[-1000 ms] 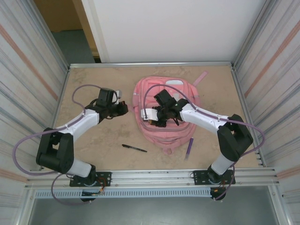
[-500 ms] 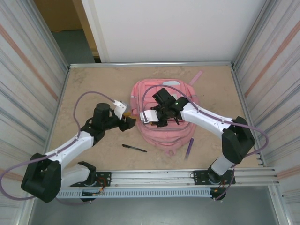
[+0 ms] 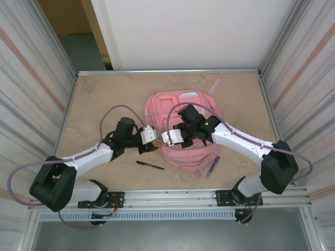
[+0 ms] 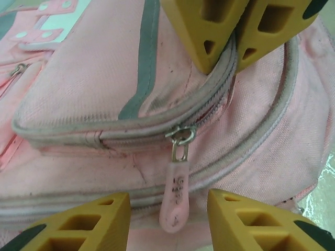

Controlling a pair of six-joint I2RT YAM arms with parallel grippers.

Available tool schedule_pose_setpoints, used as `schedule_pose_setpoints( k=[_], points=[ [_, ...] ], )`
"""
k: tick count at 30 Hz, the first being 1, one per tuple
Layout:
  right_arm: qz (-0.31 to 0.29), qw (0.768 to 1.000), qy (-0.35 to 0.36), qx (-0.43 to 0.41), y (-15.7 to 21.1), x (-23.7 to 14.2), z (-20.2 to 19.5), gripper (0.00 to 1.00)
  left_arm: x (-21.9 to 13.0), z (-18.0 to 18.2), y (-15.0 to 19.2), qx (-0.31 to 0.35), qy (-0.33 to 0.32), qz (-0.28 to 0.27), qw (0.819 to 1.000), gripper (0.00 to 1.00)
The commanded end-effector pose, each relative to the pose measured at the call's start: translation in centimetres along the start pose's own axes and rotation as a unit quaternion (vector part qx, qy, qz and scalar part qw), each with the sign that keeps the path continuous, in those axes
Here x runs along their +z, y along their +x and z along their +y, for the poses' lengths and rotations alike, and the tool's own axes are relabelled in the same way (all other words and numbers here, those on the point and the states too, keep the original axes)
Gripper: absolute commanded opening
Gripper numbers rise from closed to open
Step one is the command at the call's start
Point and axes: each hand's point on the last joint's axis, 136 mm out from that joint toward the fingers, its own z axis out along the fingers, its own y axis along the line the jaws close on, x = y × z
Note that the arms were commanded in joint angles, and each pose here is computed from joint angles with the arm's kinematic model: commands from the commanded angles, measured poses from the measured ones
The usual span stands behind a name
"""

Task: Pack the student bag

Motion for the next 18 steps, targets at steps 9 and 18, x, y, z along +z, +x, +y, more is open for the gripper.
schedule_pose_setpoints(
  k=[9,18],
  points=[
    [-0.062,0.998,0.017,-0.006,-3.4,-1.3,0.5,0.00,0.6,-1.2,-2.2,0.078,0.018,-0.035,0.996,0.24],
    [-0.041,0.999,0.012,-0.011,-2.4,-1.2,1.2,0.00,-0.4,-0.6,-3.7,0.072,0.021,-0.044,0.996,0.00]
  ],
)
